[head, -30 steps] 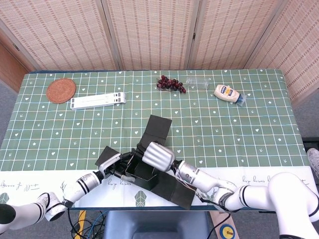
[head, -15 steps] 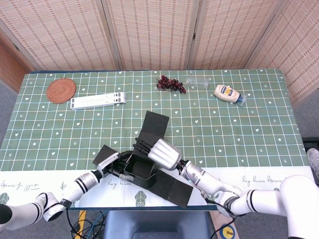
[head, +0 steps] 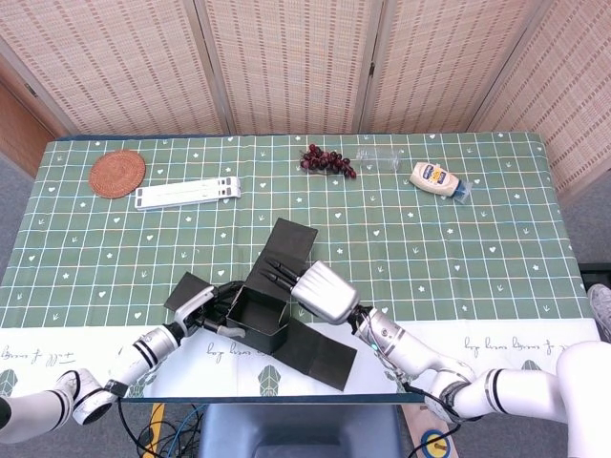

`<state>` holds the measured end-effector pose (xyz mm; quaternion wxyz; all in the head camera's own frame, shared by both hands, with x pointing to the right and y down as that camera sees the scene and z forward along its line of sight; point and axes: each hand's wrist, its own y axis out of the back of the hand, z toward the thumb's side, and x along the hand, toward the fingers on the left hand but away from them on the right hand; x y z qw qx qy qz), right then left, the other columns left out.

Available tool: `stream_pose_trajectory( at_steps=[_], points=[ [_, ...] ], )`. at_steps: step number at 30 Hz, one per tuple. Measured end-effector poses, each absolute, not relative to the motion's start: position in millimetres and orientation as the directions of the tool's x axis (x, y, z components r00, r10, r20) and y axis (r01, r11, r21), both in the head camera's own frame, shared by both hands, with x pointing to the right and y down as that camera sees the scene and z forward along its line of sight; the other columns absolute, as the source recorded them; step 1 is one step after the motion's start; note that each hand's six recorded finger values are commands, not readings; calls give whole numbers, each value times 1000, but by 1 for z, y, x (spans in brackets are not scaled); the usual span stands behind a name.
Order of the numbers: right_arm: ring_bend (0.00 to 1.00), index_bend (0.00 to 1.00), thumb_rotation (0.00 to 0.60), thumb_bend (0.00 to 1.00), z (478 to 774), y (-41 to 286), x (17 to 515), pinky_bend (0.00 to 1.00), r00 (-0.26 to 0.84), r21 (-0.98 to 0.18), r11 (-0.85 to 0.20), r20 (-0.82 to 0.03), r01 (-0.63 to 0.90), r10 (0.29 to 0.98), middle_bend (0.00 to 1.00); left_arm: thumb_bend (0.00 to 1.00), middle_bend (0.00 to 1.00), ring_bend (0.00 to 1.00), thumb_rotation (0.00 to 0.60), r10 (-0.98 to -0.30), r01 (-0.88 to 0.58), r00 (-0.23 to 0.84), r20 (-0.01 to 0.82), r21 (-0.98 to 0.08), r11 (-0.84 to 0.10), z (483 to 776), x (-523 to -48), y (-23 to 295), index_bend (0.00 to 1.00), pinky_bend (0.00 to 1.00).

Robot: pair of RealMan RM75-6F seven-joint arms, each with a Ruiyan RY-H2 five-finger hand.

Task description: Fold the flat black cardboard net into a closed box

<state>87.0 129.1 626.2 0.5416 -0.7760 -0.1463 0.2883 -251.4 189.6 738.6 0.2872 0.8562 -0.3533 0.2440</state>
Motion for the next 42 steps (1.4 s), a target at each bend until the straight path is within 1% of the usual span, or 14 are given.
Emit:
stream_pose_trajectory(
  at_steps=[7, 15, 17, 20, 26, 30, 33, 39, 42],
  points=[
    [715, 0, 600, 392, 622, 124, 113, 1000, 752, -918, -396, -281, -29, 596, 37, 130, 265, 668, 600, -477, -773, 614, 629, 355, -526, 735, -263, 186, 216, 961],
    [715, 0, 600, 392, 633, 124, 154, 1000, 670, -892, -453, -335, 1, 662, 50, 130, 264, 668, 600, -510, -801, 597, 620, 415, -432, 724, -282, 172, 216, 961],
    [715, 0, 600, 382, 636, 122, 164, 1000, 642, -884, -467, -351, 12, 682, 64, 129, 264, 667, 600, -522, -807, 590, 616, 420, -416, 720, -289, 167, 216, 961],
    [715, 0, 600, 340, 640, 120, 179, 1000, 598, -872, -488, -374, 34, 709, 91, 129, 264, 667, 600, -540, -817, 576, 614, 419, -395, 714, -297, 158, 217, 961],
    [715, 0, 600, 285, 650, 123, 206, 1000, 528, -837, -539, -417, 94, 739, 178, 130, 264, 667, 600, -568, -847, 532, 628, 407, -342, 707, -309, 142, 216, 961],
    [715, 0, 600, 235, 662, 133, 226, 1000, 485, -806, -581, -465, 115, 741, 226, 130, 264, 667, 600, -591, -866, 498, 635, 407, -292, 702, -315, 129, 215, 961],
    [721, 11, 600, 234, 672, 142, 231, 1000, 478, -784, -611, -497, 110, 724, 253, 130, 264, 667, 600, -602, -871, 485, 634, 409, -271, 696, -317, 120, 213, 961],
    [729, 58, 600, 316, 685, 159, 217, 1000, 511, -751, -651, -520, 108, 685, 263, 130, 264, 667, 600, -618, -868, 483, 620, 430, -248, 684, -308, 107, 212, 961],
    [730, 64, 600, 327, 690, 164, 204, 1000, 535, -743, -661, -518, 105, 667, 263, 129, 264, 667, 600, -622, -863, 490, 611, 440, -249, 677, -301, 102, 211, 961]
  ],
)
